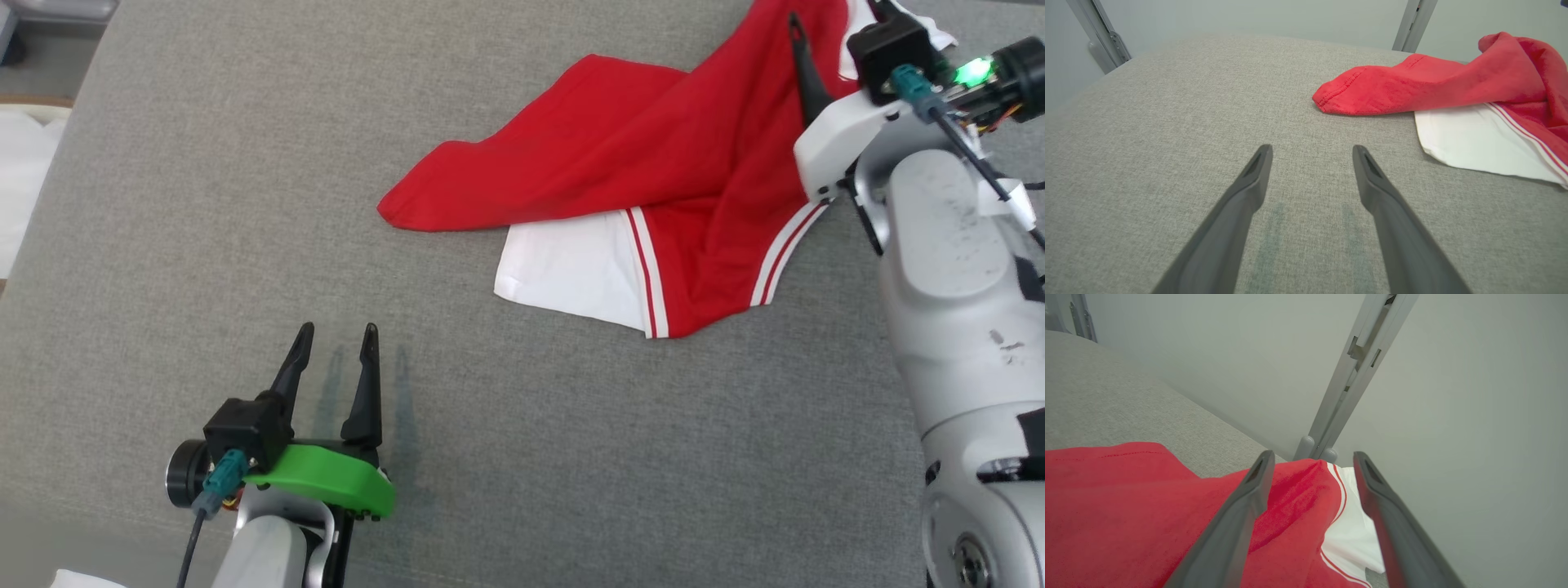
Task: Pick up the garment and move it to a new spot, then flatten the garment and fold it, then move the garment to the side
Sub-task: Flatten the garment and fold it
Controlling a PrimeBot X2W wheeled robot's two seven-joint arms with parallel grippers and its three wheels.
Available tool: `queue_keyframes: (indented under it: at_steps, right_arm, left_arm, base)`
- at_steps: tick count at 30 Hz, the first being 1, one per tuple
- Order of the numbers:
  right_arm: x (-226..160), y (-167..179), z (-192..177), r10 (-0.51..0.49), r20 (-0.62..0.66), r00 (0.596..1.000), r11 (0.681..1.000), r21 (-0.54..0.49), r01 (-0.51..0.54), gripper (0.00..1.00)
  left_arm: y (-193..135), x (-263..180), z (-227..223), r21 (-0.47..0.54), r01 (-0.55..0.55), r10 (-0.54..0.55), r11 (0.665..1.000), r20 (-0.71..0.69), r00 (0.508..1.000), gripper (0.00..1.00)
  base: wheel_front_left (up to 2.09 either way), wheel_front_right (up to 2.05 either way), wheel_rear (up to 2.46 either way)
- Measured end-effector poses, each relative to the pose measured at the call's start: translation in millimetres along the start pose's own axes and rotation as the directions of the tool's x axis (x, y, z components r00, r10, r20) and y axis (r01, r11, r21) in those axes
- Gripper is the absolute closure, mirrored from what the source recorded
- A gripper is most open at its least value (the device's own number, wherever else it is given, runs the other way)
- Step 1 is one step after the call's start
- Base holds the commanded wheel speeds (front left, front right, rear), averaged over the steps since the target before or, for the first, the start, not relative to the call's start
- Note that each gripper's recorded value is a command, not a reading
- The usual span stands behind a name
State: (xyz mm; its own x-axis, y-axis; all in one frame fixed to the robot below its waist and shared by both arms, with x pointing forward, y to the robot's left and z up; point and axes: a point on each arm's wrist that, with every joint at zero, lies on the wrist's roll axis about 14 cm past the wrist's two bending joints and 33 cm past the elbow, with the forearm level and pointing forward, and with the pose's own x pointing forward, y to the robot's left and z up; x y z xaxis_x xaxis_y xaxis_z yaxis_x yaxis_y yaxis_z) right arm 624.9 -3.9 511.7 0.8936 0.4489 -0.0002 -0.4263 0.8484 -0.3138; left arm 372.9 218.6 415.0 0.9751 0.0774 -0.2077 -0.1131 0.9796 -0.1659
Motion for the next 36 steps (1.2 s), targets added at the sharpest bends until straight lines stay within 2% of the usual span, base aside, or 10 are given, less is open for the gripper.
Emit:
queue_keyframes:
  at_steps: [4,8,11,16,19,25,26,27,30,36]
  right_arm:
    - [-23,43,-8,0.096,-0.002,0.995,0.993,0.069,-0.096,0.0]
    - [-48,86,-3,0.2,0.032,0.979,0.97,0.133,-0.202,0.0]
    - [-69,121,-3,0.289,0.041,0.956,0.942,0.167,-0.292,0.0]
    - [-104,172,-22,0.437,-0.017,0.899,0.882,0.201,-0.425,0.0]
    - [-117,187,-43,0.489,-0.083,0.868,0.859,0.219,-0.463,0.0]
    - [-121,191,-67,0.511,-0.162,0.844,0.854,0.205,-0.478,0.01]
    - [-121,191,-68,0.511,-0.166,0.843,0.854,0.208,-0.477,0.64]
    - [-121,192,-68,0.511,-0.168,0.843,0.854,0.21,-0.476,0.98]
    - [-124,189,-68,0.501,-0.172,0.848,0.859,0.22,-0.462,1.0]
    - [-140,158,-77,0.42,-0.193,0.887,0.895,0.25,-0.37,1.0]
  left_arm:
    - [-7,1,1,0.004,0.022,-0.022,1.0,0.005,1.0,0.0]
    - [-13,-1,5,0.004,0.04,-0.04,0.999,0.018,0.999,0.0]
    - [-16,-2,6,0.005,0.051,-0.051,0.999,0.023,0.998,0.0]
    - [-18,-5,6,0.004,0.055,-0.055,0.998,0.023,0.998,0.0]
    - [-16,-7,5,0.003,0.048,-0.048,0.999,0.021,0.999,0.0]
    - [-8,-11,4,-0.001,0.023,-0.023,1.0,0.017,1.0,0.0]
    - [-7,-12,4,-0.002,0.019,-0.019,1.0,0.017,1.0,0.0]
    - [-6,-13,4,-0.003,0.016,-0.016,1.0,0.017,1.0,0.0]
    - [-3,-17,2,-0.006,0.002,-0.002,1.0,0.011,1.0,0.0]
    - [-6,-22,1,-0.004,0.009,-0.009,1.0,0.014,1.0,0.0]
  base:
    - [0.0,0.0,0.0]
    - [0.0,0.0,0.0]
    - [0.0,0.0,0.0]
    - [0.0,0.0,0.0]
    - [0.0,0.0,0.0]
    - [0.0,0.0,0.0]
    - [0.0,0.0,0.0]
    - [0.0,0.0,0.0]
    - [0.0,0.0,0.0]
    - [0.0,0.0,0.0]
